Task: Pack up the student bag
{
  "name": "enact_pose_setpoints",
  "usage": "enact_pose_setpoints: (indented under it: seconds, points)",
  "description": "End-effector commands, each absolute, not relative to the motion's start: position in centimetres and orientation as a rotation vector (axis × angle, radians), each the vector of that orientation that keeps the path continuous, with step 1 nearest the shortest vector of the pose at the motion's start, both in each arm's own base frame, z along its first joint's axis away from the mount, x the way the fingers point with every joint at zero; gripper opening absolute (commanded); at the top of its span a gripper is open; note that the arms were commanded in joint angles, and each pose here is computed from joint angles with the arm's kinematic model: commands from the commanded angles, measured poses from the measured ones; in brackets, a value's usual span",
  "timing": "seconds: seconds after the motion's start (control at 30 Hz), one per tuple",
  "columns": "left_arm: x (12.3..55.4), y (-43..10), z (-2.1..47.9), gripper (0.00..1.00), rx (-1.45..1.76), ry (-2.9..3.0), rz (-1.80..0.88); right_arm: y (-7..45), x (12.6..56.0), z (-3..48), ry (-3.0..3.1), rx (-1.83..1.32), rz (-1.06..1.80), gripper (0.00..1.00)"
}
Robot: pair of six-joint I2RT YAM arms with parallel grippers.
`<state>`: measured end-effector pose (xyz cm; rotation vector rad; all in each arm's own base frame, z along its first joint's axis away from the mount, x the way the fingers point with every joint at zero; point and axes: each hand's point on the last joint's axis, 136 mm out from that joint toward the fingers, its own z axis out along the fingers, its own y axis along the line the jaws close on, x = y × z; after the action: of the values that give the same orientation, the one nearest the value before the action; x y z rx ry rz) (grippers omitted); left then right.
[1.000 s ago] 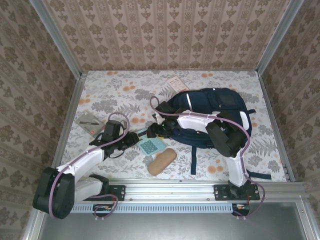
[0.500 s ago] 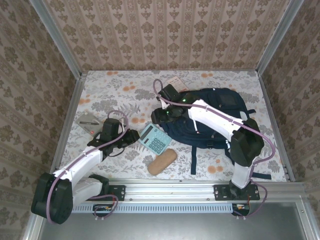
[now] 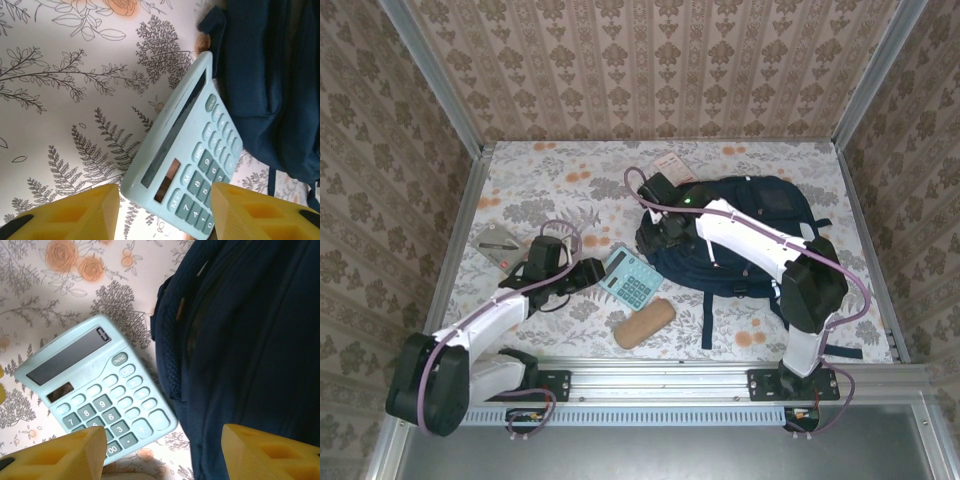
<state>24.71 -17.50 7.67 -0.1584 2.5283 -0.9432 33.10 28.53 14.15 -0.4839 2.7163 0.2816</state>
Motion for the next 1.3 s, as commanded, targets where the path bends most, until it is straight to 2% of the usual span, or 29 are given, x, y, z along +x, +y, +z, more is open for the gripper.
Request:
enact_pose_setpoints:
  seconds: [0.0,0.07,0.13,0.17,0.6,0.63,0.67,0.7,0.93,1.03,1.27]
  points:
    - [25.9,-17.7,8.2,0.52,-0.071,2.495,-0.899,29.0,32.3,12.7,2.761,-0.504,0.319,0.62]
    - [26.1,-17.7,7.6,0.49,-0.065,2.500,-0.889,29.0,32.2,12.8,2.759,-0.500,0.322,0.62]
    - [26.4,-18.0,7.4,0.38,-0.061,2.499,-0.898,28.9,32.2,13.1,2.752,-0.499,0.320,0.63]
    - [26.4,-18.1,7.4,0.37,-0.055,2.497,-0.910,28.8,32.1,13.1,2.750,-0.500,0.319,0.63]
    - [26.8,-18.5,5.8,0.33,-0.043,2.530,-0.907,28.2,32.0,13.6,2.750,-0.485,0.307,0.63]
    - [26.8,-18.6,5.8,0.30,-0.043,2.530,-0.910,28.1,32.1,13.6,2.750,-0.484,0.307,0.64]
    - [26.8,-18.6,5.8,0.19,-0.042,2.530,-0.915,28.1,32.1,13.7,2.748,-0.485,0.308,0.63]
    - [26.7,-18.6,5.8,0.14,-0.041,2.532,-0.917,28.0,32.1,13.8,2.746,-0.480,0.307,0.64]
    - [26.3,-18.4,6.8,0.13,-0.046,2.524,-0.920,26.4,33.2,15.0,2.717,-0.429,0.246,0.64]
    - [26.0,-18.3,7.7,0.11,-0.052,2.511,-0.923,24.9,34.1,16.1,2.684,-0.406,0.120,0.63]
    - [25.7,-17.7,9.3,0.11,-0.075,2.484,-0.910,22.0,35.7,17.5,2.643,-0.402,-0.154,0.63]
